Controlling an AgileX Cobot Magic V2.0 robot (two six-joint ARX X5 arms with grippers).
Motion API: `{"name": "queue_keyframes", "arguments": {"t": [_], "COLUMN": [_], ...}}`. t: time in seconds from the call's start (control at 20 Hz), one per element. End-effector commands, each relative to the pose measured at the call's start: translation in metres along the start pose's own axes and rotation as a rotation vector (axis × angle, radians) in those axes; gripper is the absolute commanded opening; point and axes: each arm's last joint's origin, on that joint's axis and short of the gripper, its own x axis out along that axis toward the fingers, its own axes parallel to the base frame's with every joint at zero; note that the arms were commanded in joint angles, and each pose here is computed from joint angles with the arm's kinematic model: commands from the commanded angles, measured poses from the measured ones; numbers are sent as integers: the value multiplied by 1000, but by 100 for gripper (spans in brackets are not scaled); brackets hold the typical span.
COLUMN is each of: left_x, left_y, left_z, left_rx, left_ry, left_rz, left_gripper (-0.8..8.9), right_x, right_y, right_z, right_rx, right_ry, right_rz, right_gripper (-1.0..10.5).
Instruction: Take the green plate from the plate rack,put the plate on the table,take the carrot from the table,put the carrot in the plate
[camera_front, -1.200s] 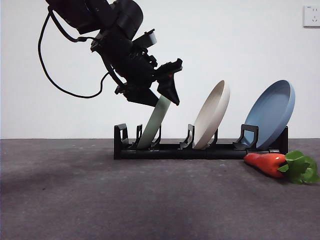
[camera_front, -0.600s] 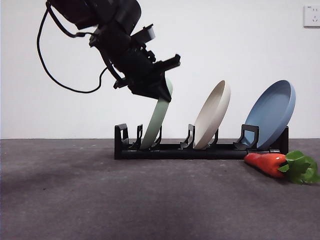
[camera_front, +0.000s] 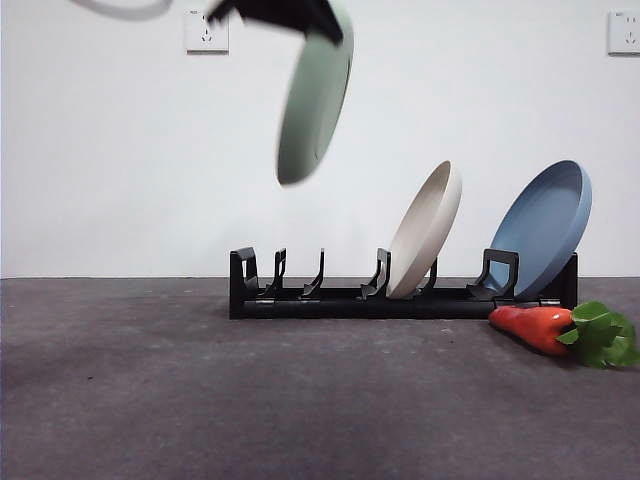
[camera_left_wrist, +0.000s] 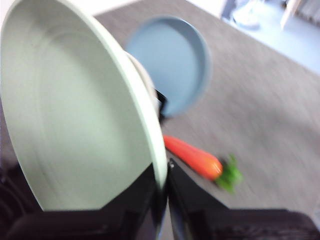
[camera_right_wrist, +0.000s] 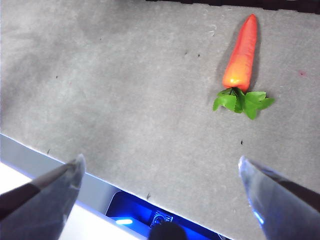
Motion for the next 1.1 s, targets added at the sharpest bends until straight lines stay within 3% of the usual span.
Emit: {"name": "queue_keyframes", "arguments": {"t": [0.05, 0.2, 0.4, 0.5, 0.7, 1.1], "left_x": [-28, -34, -11, 8, 42, 104], "left_y": [-36, -75, -107, -113, -116, -121], "left_z": [-7, -26, -67, -102, -160, -209], "left_rx": [183, 334, 481, 546, 670, 814], "left_ry": [98, 278, 395, 435, 467, 596], "left_rz": [35, 175, 237, 312, 287, 267], "left_gripper": [-6, -6, -6, -6, -6, -6], "right_x": [-1, -1, -1, -1, -1, -1], "right_y": [0, 0, 0, 0, 0, 0], "right_z": [1, 1, 1, 1, 1, 1], "right_rx": [-4, -3, 1, 1, 4, 3], "right_ry": [-9, -9, -9, -9, -11, -12], "right_rz": [1, 1, 1, 1, 1, 5], "right_gripper": [689, 689, 689, 689, 689, 689]}}
